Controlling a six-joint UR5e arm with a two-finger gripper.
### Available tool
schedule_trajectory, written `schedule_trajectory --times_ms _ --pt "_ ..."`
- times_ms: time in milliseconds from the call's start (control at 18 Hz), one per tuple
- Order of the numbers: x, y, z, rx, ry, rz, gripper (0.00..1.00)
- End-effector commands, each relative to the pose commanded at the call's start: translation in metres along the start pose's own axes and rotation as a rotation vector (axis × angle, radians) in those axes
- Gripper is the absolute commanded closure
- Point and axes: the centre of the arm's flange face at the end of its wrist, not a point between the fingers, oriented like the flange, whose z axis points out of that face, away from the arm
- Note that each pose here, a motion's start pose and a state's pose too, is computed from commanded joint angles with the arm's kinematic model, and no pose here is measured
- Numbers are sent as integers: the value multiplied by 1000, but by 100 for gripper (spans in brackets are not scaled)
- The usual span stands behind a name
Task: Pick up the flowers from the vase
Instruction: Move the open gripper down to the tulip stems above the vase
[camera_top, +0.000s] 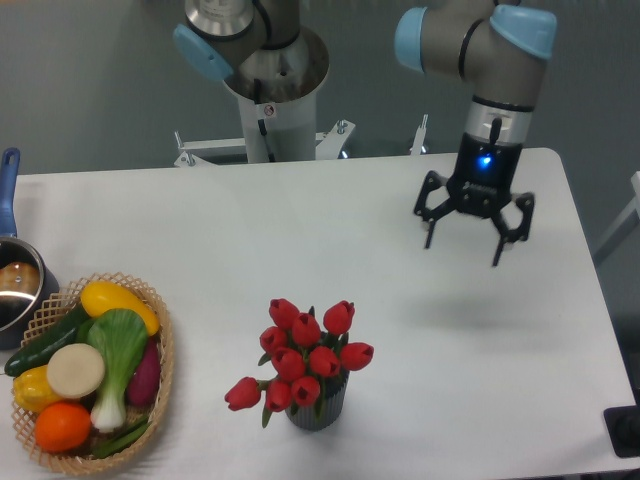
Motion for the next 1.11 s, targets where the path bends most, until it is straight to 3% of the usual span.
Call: schedule_trajectory --times_ms 333,444,667,1111 --pt "5 -13 21 249 169 -23 0" --pt "5 -12 32 266 195 -19 0" --pt "12 -17 77 301 265 111 0" --pt "7 -36 110 326 314 151 0"
